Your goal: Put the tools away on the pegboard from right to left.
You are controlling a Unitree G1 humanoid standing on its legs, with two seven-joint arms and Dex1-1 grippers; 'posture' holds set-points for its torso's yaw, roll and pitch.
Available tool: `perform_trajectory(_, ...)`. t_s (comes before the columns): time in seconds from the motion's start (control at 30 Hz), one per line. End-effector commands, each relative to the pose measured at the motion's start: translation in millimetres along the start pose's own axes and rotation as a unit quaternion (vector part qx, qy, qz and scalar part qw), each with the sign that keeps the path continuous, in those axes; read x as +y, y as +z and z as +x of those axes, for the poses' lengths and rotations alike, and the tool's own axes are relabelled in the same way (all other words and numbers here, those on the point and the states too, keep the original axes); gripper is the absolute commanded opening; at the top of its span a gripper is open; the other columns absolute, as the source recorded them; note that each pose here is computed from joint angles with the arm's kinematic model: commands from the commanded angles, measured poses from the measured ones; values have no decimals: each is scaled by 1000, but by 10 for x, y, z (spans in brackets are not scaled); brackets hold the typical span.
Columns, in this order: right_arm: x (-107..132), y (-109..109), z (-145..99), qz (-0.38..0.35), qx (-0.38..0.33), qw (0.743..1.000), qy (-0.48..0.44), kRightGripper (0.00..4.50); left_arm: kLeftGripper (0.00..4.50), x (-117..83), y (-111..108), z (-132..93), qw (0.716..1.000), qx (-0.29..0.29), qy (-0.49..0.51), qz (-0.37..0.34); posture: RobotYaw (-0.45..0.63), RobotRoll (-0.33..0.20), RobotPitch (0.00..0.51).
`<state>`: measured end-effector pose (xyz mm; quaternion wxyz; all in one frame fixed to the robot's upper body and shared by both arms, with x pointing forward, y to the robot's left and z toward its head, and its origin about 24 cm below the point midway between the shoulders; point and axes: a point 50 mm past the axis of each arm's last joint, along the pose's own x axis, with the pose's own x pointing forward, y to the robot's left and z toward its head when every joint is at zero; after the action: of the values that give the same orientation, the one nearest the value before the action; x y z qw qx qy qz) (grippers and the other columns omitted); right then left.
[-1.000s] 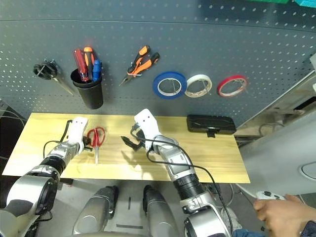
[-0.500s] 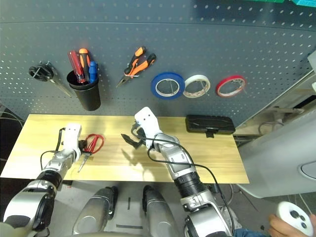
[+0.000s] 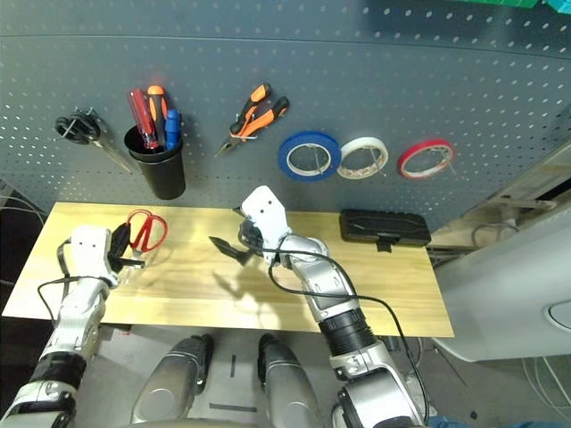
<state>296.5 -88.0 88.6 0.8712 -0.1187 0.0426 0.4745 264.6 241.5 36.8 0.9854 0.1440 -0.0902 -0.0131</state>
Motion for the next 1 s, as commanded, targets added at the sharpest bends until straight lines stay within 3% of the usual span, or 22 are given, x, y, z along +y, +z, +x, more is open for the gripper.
perform_trajectory(0.03, 29, 77, 10, -5, -16, 1000, 15, 4500, 43, 125, 113, -58, 999, -49, 19, 10, 124, 0, 208)
perform_trajectory(0.17, 24, 139, 15, -8, -31, 999, 16, 4500, 43, 283, 237, -36, 994, -90, 48, 26, 123, 0, 208)
perform_trajectory(0.33, 14, 192, 17, -11, -47, 999, 15, 4500, 43, 542, 573, 66, 978, -173, 92, 68, 122, 0, 202)
perform_trajectory(0.5, 6, 184, 8, -12, -47, 999, 13, 4500, 43, 679, 836, 143, 964, -225, 113, 88, 124, 0, 200)
perform_trajectory(0.7, -4, 172, 7, -13, -46, 999, 10, 4500, 43, 684, 1064, 254, 955, -261, 96, 104, 128, 0, 199)
perform_trajectory(1.0, -10, 181, 31, -11, -47, 999, 4, 4500, 43, 549, 973, 433, 970, -220, 58, 82, 126, 0, 204)
